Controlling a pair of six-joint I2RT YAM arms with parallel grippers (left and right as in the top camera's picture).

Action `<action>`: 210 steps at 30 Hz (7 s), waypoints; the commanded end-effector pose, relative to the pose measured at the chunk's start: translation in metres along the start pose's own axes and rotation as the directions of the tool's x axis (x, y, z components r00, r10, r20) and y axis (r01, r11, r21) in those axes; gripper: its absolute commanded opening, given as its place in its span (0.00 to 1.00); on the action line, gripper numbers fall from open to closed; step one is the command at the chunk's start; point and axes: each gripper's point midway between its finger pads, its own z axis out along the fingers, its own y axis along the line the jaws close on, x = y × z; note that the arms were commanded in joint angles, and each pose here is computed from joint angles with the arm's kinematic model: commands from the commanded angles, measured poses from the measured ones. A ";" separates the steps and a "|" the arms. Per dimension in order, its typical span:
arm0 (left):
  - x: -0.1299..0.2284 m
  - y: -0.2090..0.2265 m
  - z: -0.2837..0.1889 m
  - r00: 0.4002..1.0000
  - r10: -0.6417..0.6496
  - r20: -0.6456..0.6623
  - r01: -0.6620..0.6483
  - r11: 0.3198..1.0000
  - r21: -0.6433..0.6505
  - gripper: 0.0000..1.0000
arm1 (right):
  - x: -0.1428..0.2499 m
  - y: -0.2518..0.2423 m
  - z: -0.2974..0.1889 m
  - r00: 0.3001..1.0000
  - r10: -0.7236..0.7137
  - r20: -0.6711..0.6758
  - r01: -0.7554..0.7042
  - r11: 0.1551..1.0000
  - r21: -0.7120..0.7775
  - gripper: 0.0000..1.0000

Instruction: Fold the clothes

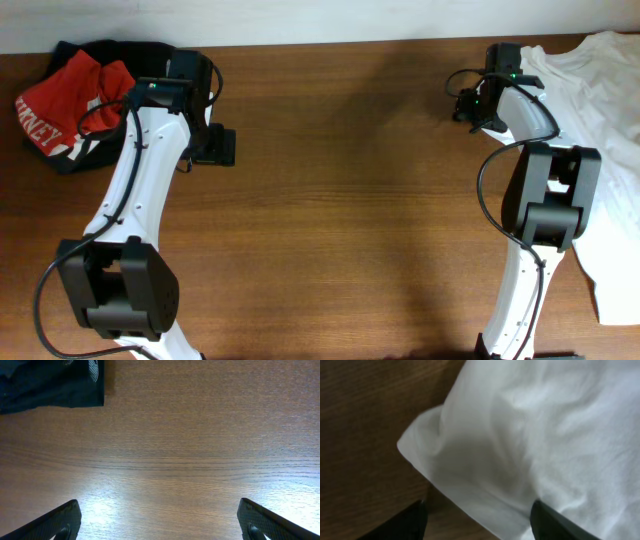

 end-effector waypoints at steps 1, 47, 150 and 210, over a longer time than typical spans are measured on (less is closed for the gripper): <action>-0.005 0.001 -0.003 1.000 -0.020 0.020 0.020 1.000 0.005 0.99 | 0.001 -0.001 0.004 1.000 0.012 -0.009 -0.012 1.000 0.010 0.69; -0.004 0.023 0.003 0.995 -0.096 0.002 0.096 0.995 0.042 0.99 | 0.110 0.256 -0.254 0.896 -0.396 -0.200 0.274 0.848 -0.454 0.99; 0.114 -0.091 0.050 0.914 0.266 -0.306 -0.116 0.895 0.430 0.95 | 0.148 -0.135 -0.431 0.913 0.298 0.279 -0.347 0.926 0.146 0.98; 0.064 0.012 0.085 0.916 -0.254 -0.311 0.308 0.942 0.135 0.00 | 0.199 -0.121 -0.387 0.898 0.430 -0.093 -0.428 0.903 0.048 0.98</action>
